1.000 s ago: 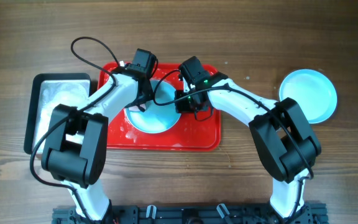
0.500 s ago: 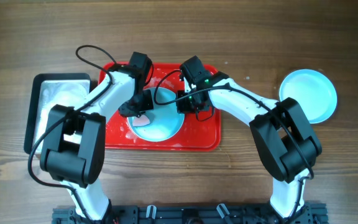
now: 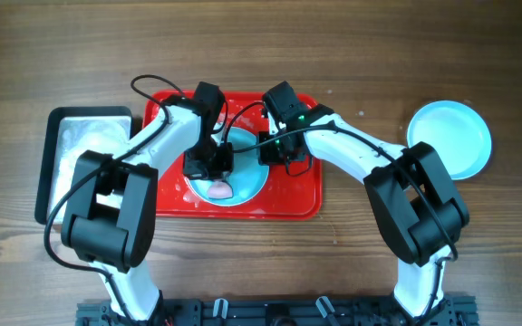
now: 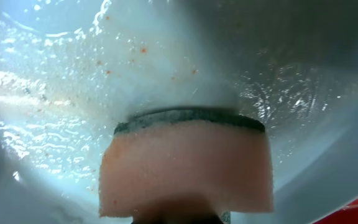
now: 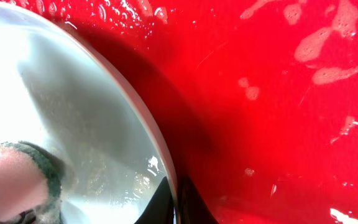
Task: Clean dirty plates on tray and stack at the side
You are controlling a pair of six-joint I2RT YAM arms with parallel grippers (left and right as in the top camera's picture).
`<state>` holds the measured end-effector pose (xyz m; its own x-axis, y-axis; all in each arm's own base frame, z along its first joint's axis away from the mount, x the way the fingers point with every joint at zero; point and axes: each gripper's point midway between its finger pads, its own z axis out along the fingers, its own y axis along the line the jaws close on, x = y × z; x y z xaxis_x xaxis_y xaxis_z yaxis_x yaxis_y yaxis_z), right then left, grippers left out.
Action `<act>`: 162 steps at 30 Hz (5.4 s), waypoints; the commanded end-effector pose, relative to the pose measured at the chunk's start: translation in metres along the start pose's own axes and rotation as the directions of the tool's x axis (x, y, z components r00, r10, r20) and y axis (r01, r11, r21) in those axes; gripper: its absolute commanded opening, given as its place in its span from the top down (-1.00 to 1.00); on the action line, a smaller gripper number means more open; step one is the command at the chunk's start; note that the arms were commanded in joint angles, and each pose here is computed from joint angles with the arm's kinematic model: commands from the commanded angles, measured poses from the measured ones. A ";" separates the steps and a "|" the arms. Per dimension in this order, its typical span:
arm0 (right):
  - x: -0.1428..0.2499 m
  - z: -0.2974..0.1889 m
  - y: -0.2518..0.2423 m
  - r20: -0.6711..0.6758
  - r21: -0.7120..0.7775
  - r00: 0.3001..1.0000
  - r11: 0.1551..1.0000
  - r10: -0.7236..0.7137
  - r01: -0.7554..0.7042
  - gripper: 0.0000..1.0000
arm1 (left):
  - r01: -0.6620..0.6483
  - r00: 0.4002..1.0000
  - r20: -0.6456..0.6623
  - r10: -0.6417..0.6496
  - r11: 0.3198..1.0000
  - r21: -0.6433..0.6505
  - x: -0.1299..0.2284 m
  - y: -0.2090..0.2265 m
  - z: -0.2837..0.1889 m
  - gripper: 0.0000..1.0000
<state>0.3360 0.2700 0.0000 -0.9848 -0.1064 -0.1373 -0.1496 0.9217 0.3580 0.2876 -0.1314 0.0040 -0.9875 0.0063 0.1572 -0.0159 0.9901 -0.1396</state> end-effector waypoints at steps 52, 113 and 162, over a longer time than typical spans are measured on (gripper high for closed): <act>0.011 0.016 -0.025 -0.033 0.089 0.999 0.996 0.030 -0.027 0.91 | -0.007 0.986 -0.164 0.027 0.993 0.122 0.083 -0.072 0.059 0.92; 0.011 0.016 -0.025 -0.035 0.086 0.999 0.996 0.030 -0.027 0.91 | 0.342 0.937 0.169 -0.305 0.895 -0.285 0.007 0.084 0.035 0.92; -0.033 -0.280 0.000 0.522 0.832 0.613 0.511 -0.592 -0.215 0.91 | 0.396 0.864 0.373 -0.337 0.914 -0.091 -0.052 0.067 -0.097 0.92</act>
<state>0.3494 0.1897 0.2177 -0.5941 -0.3244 -0.7361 -0.0209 0.9210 -0.3890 0.3566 -0.0529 0.0925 -0.9040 -0.3828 -0.1903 -0.3946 0.9185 0.0268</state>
